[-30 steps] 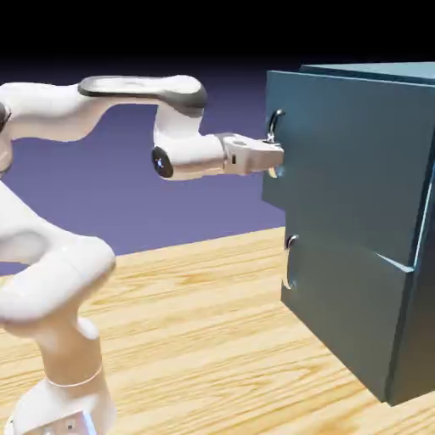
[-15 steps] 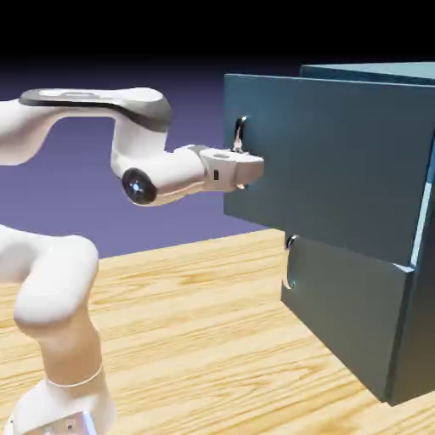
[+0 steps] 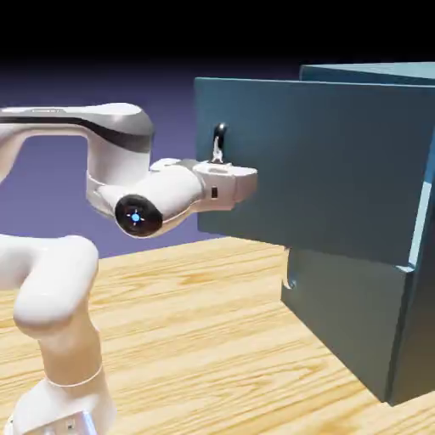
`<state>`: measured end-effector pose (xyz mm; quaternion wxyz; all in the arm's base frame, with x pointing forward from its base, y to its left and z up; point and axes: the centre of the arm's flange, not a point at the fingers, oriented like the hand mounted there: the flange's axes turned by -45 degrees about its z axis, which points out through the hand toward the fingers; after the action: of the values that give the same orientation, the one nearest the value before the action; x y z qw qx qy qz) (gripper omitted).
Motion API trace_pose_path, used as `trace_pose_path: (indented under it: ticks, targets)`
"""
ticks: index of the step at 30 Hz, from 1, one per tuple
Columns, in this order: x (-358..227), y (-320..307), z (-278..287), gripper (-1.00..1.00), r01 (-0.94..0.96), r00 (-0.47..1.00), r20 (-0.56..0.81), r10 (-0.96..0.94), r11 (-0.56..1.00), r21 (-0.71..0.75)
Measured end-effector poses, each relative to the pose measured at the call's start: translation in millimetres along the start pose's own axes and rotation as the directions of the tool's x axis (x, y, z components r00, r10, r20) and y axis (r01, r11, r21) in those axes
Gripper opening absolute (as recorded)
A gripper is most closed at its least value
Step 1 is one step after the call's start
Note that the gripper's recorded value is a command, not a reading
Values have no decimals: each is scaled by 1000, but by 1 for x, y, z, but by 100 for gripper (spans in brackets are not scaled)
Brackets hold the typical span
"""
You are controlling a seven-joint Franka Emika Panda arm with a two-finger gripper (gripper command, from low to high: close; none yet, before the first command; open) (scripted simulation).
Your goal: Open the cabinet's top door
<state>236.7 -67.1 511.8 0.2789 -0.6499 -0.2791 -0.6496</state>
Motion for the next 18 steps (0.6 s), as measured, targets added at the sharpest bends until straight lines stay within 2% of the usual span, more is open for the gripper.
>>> trace_pose_path:
  ticks: [18]
  targets:
    - [0, 86, -134, -100, 0, 1000, 0, 0, 921, 390]
